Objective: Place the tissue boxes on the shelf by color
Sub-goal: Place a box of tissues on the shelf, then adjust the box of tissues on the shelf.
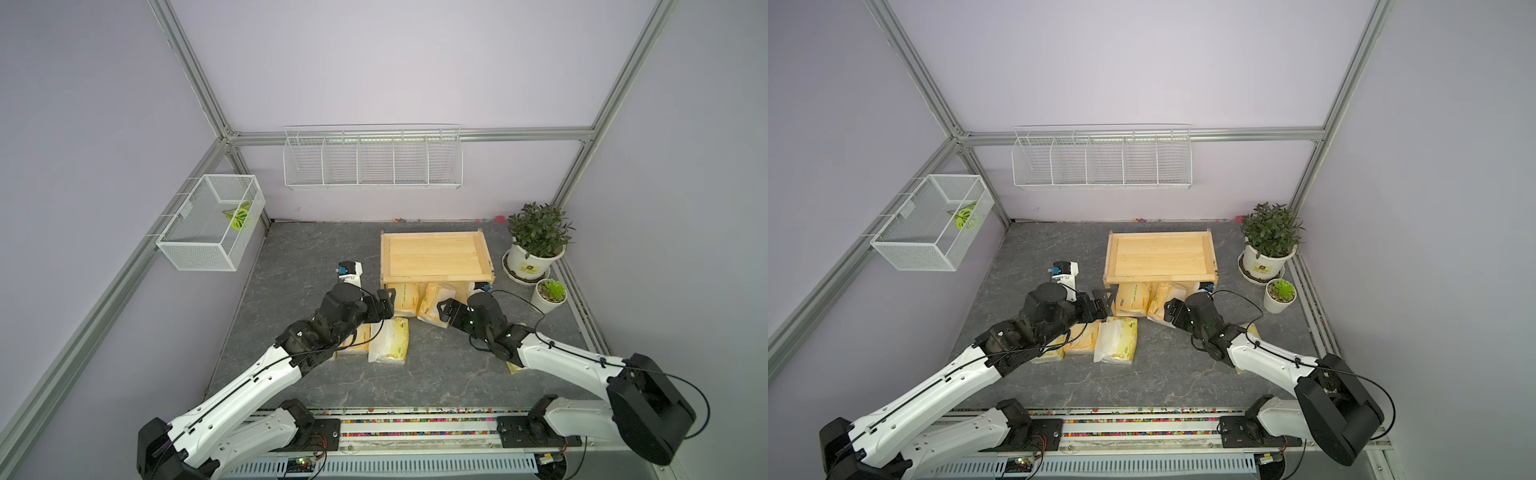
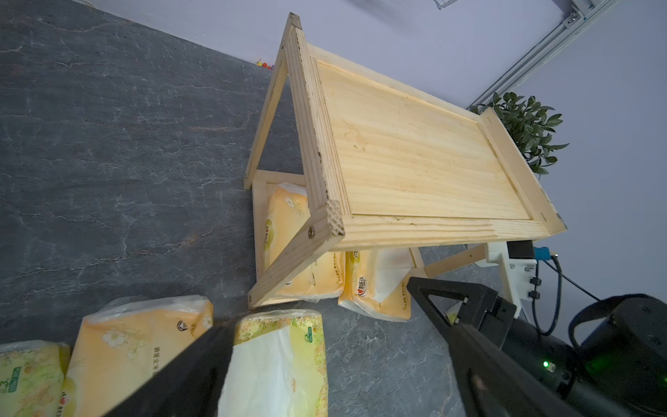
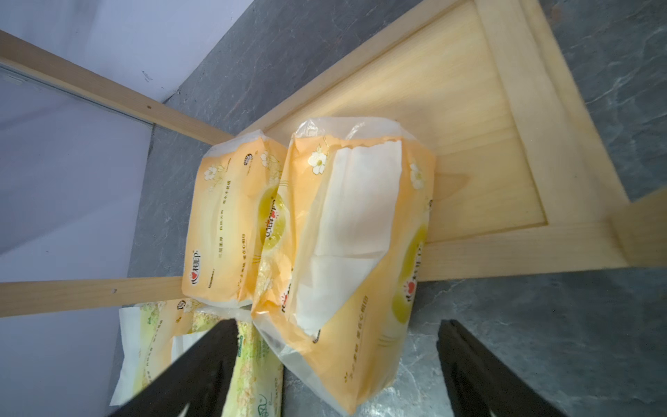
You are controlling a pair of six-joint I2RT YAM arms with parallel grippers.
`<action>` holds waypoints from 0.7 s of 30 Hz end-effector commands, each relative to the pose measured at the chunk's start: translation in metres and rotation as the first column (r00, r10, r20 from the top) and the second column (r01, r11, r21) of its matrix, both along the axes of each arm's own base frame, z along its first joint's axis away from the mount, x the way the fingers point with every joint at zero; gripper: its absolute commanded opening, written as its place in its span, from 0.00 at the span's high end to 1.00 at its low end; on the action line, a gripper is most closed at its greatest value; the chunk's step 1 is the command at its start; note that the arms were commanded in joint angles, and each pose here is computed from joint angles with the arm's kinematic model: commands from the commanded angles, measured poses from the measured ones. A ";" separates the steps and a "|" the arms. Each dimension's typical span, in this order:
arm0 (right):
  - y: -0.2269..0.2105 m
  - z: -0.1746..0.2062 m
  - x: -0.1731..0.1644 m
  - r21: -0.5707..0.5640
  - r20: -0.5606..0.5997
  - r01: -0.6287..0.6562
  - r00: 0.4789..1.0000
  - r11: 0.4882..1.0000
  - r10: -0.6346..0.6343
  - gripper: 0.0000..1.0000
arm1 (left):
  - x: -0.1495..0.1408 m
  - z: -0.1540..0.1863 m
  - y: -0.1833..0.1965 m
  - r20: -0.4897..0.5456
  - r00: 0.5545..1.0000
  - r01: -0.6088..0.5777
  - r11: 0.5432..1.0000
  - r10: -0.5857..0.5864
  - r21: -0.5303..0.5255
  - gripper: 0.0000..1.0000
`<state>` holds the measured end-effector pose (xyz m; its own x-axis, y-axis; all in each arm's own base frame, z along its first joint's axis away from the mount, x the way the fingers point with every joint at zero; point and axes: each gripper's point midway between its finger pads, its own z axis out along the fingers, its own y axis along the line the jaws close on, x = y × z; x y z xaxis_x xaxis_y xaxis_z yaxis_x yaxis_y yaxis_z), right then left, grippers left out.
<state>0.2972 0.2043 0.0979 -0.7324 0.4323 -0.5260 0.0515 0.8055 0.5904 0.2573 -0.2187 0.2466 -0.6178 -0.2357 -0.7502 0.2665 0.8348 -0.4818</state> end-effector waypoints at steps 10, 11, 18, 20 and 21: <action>0.059 0.011 0.035 0.096 0.085 -0.163 0.984 0.982 0.156 0.12 | -0.002 -0.002 0.001 -0.002 1.000 0.003 1.000 -0.003 -0.013 0.00; 0.061 0.010 0.034 0.095 0.078 -0.170 0.984 0.981 0.163 0.13 | -0.002 -0.002 0.002 -0.003 1.000 0.002 1.000 -0.002 -0.013 0.00; 0.037 0.009 0.010 -0.001 0.038 -0.179 0.983 0.984 0.179 0.10 | -0.003 -0.003 0.001 -0.004 1.000 0.005 1.000 -0.006 -0.023 0.00; 0.028 0.009 0.001 -0.030 0.023 -0.181 0.983 0.983 0.182 0.09 | -0.002 -0.005 0.001 -0.004 1.000 0.007 1.000 -0.007 -0.020 0.00; 0.024 0.008 -0.003 -0.047 0.013 -0.183 0.983 0.982 0.184 0.09 | -0.002 -0.004 0.000 -0.003 1.000 0.010 1.000 -0.010 -0.021 0.00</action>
